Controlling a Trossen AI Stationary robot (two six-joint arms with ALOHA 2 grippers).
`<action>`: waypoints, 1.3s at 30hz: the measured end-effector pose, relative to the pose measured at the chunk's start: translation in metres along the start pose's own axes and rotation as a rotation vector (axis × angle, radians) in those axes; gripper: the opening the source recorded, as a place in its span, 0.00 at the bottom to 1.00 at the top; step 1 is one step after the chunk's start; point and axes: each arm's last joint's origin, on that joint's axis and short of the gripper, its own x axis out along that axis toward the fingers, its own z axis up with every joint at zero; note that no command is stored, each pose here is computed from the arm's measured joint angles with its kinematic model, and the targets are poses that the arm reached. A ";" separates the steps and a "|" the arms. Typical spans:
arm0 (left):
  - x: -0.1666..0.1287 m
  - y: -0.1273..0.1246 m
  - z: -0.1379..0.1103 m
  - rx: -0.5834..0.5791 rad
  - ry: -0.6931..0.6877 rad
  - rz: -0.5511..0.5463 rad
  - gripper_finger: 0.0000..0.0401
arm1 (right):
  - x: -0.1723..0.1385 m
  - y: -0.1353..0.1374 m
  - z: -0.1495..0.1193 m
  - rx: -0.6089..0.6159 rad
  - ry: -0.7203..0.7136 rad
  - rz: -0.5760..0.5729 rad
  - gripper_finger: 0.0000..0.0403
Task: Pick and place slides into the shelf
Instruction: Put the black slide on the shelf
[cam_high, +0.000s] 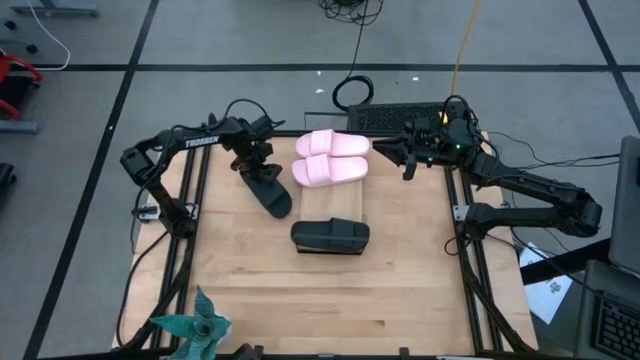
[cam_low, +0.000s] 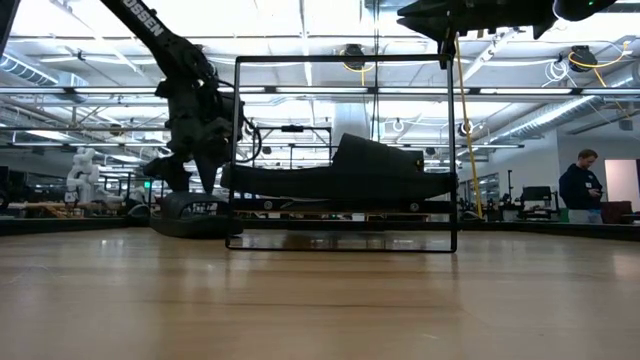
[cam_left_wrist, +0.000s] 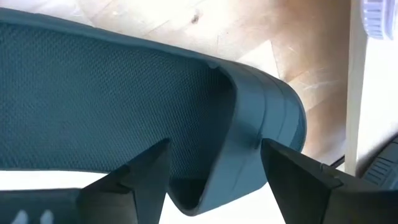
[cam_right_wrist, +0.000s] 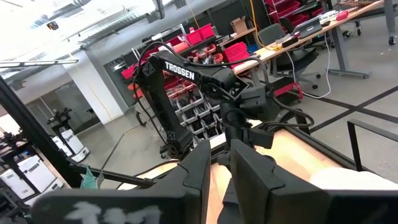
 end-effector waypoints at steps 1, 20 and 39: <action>0.000 0.000 0.000 0.000 0.002 -0.001 0.62 | 0.000 0.000 0.000 0.000 0.000 0.000 0.13; 0.004 -0.009 -0.004 0.060 0.033 -0.062 0.33 | 0.000 0.000 0.000 -0.003 0.000 0.000 0.13; 0.032 -0.001 -0.015 -0.056 0.091 -0.224 0.07 | 0.000 0.000 0.000 0.001 0.001 0.002 0.13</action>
